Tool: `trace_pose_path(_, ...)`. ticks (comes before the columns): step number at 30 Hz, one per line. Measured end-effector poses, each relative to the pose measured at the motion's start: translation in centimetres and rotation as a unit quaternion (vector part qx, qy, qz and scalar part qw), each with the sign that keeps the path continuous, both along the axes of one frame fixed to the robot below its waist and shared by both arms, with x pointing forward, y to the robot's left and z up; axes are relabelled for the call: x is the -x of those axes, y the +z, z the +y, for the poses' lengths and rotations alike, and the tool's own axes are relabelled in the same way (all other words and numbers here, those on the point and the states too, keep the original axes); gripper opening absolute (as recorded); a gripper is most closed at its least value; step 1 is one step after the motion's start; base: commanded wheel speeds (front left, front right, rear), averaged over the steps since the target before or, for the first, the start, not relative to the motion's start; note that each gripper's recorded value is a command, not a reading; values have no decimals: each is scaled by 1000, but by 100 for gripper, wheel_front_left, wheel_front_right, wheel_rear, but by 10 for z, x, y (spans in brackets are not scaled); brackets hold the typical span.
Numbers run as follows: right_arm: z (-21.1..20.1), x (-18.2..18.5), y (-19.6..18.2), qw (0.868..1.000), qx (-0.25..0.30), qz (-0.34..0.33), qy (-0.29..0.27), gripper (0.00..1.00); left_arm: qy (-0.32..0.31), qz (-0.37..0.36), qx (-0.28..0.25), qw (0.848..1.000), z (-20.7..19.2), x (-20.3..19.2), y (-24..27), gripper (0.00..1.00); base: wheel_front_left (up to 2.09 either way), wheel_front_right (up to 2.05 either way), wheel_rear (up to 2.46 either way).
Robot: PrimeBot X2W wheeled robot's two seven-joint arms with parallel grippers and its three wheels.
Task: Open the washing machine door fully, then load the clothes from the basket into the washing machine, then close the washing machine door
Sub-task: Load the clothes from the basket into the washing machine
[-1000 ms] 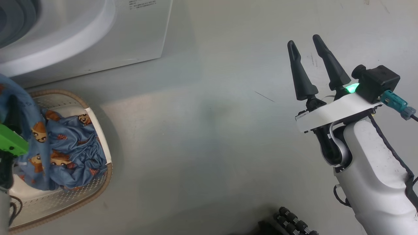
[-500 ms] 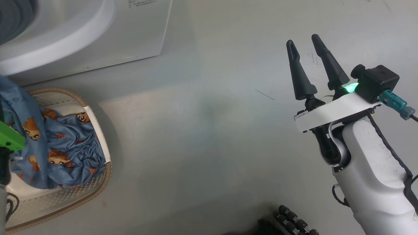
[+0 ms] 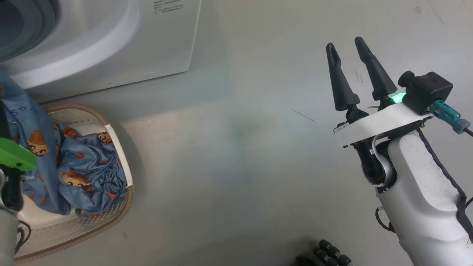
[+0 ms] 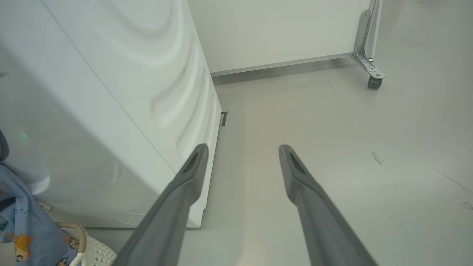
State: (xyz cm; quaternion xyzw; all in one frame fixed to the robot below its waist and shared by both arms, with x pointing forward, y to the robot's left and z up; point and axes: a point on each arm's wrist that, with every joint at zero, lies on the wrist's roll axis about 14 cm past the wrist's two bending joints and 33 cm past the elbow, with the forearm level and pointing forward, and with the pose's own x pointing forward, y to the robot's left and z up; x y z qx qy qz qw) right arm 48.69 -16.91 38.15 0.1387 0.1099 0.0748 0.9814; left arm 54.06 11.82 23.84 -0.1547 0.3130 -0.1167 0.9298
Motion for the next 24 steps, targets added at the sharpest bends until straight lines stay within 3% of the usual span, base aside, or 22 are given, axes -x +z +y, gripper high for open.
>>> trace_pose_path(12,5,3,19,1000,-6,-17,3,100,13,-56,2,998,15,14,34,0,0,0,0)
trace_pose_path(24,6,10,31,1000,-7,-28,6,100,40,-138,56,988,11,4,100,0,0,0,0)
